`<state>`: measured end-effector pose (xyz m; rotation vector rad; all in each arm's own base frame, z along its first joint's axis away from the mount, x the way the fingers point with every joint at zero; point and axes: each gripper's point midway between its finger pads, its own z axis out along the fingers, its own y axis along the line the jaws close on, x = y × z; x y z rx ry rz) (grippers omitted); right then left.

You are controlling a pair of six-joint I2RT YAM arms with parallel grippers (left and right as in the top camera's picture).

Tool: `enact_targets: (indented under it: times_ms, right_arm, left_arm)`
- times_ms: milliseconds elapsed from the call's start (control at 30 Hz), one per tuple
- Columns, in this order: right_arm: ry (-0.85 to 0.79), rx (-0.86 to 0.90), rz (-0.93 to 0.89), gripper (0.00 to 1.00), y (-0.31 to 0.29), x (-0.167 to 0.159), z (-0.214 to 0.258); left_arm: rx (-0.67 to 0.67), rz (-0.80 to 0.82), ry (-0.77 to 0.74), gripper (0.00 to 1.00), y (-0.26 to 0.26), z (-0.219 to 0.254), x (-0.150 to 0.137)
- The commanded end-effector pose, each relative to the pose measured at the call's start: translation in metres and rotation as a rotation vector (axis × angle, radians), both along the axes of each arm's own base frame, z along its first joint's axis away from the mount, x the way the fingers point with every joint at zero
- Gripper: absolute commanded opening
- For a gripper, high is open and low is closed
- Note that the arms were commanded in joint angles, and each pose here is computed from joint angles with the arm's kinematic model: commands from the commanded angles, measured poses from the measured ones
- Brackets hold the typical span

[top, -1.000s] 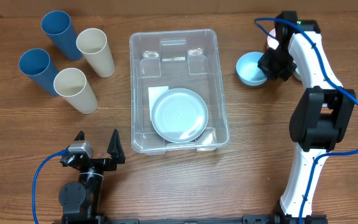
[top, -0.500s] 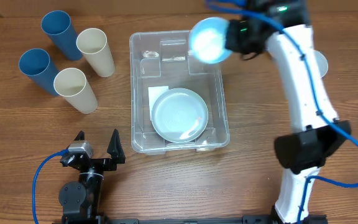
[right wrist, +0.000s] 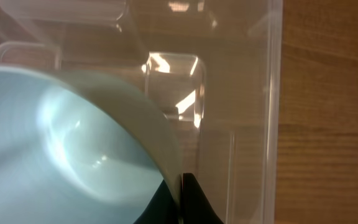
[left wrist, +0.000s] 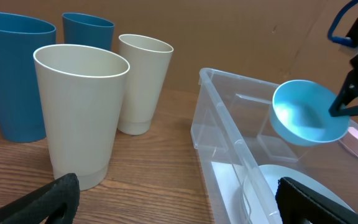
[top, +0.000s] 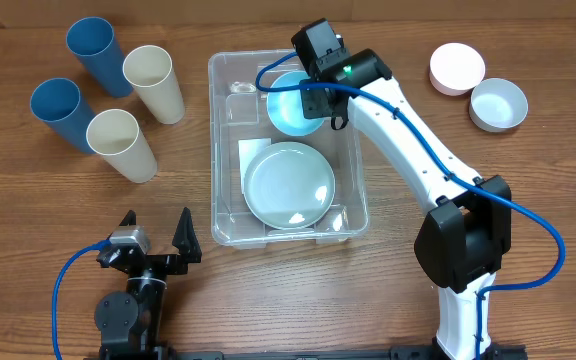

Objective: Pack container
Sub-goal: 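Carry the light-blue bowl into the bin's upper area and release, then grasp the grey bowl's rim with the right gripper and lift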

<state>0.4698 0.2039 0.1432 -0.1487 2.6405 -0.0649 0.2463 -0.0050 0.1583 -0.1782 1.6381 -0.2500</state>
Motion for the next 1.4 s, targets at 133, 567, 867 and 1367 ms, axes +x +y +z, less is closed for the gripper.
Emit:
enact_targets:
  times_ms: [133, 567, 867, 1367]
  right_arm:
    - [-0.068, -0.063, -0.025, 0.04, -0.011, 0.014, -0.018]
    - [-0.028, -0.101, -0.038, 0.20, -0.016, 0.022, -0.055]
    - [-0.085, -0.096, 0.073, 0.46, 0.018, 0.022, 0.015]
    - [-0.120, 0.310, -0.815, 0.52, -0.225, 0.053, 0.100]
  left_arm:
    - [-0.012, 0.015, 0.002, 1.00, 0.003, -0.001, 0.000]
    - [-0.012, 0.015, 0.002, 1.00, 0.003, -0.001, 0.000]
    - [-0.012, 0.015, 0.002, 1.00, 0.003, -0.001, 0.000]
    - [-0.012, 0.015, 0.002, 1.00, 0.003, -0.001, 0.000]
